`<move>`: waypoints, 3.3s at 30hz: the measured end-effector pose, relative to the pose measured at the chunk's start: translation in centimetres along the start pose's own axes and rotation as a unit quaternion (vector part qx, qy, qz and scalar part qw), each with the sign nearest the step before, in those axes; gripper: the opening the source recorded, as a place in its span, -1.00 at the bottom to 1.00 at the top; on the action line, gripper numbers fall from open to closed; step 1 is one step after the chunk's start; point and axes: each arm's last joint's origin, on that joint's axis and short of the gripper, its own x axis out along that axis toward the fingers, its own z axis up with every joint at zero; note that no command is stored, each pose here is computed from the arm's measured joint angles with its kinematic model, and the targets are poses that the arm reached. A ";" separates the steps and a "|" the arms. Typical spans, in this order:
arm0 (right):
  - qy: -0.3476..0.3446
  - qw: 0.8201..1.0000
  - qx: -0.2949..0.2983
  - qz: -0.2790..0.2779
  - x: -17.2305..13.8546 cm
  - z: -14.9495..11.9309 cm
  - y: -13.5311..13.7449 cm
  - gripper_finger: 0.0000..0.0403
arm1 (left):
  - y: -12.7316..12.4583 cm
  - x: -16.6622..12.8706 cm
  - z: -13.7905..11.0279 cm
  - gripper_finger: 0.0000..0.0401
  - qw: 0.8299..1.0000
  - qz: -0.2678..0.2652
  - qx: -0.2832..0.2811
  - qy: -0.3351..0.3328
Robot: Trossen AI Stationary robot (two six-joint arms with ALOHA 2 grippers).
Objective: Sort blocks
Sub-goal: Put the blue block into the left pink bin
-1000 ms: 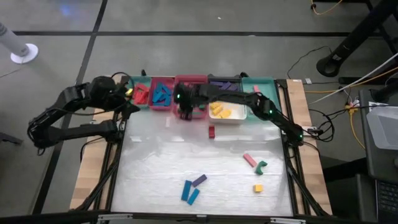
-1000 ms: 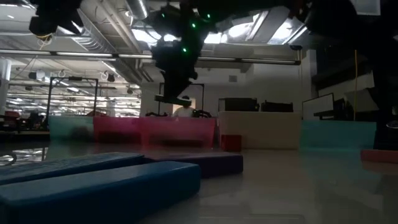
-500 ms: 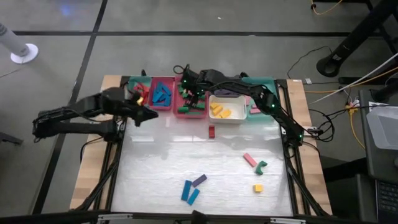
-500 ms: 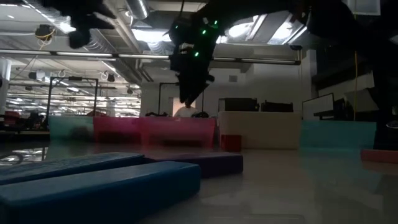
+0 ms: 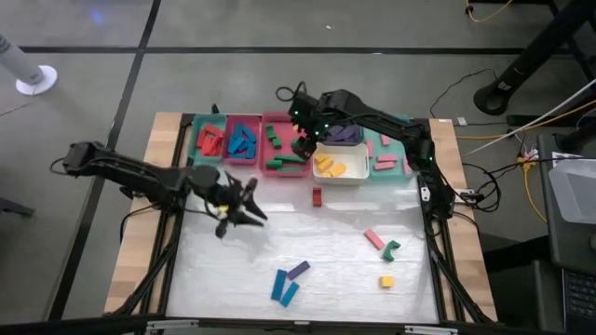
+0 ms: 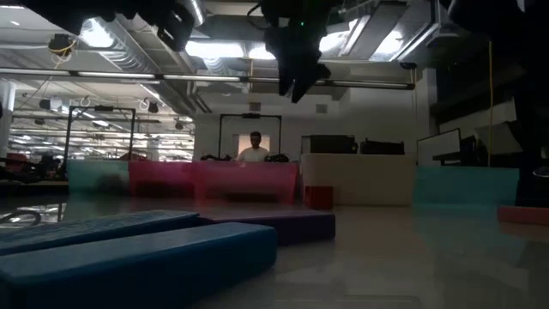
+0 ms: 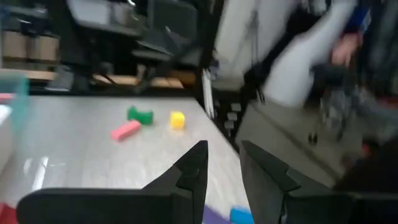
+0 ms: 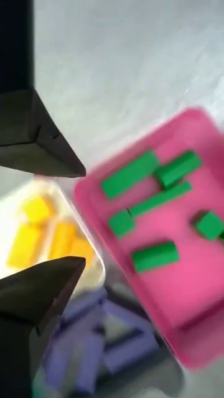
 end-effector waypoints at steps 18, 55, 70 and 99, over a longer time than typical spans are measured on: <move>0.058 0.991 -0.002 0.124 -1.5 -4.8 11.8 0.08 | -2.7 3.7 -5.5 -0.14 0.985 -0.065 -0.004 0.157; -0.065 0.780 -0.599 0.172 12.8 -17.5 33.8 0.08 | -3.6 3.0 -7.5 -0.09 0.956 -0.035 -0.124 0.265; -0.029 0.767 -0.617 0.172 15.1 -18.1 33.4 0.08 | -3.6 3.1 -7.5 -0.09 0.955 -0.024 -0.135 0.262; -0.137 0.922 -0.360 0.033 9.8 -8.1 26.1 -0.34 | -3.8 -3.2 -2.0 -0.09 0.907 0.021 -0.394 0.149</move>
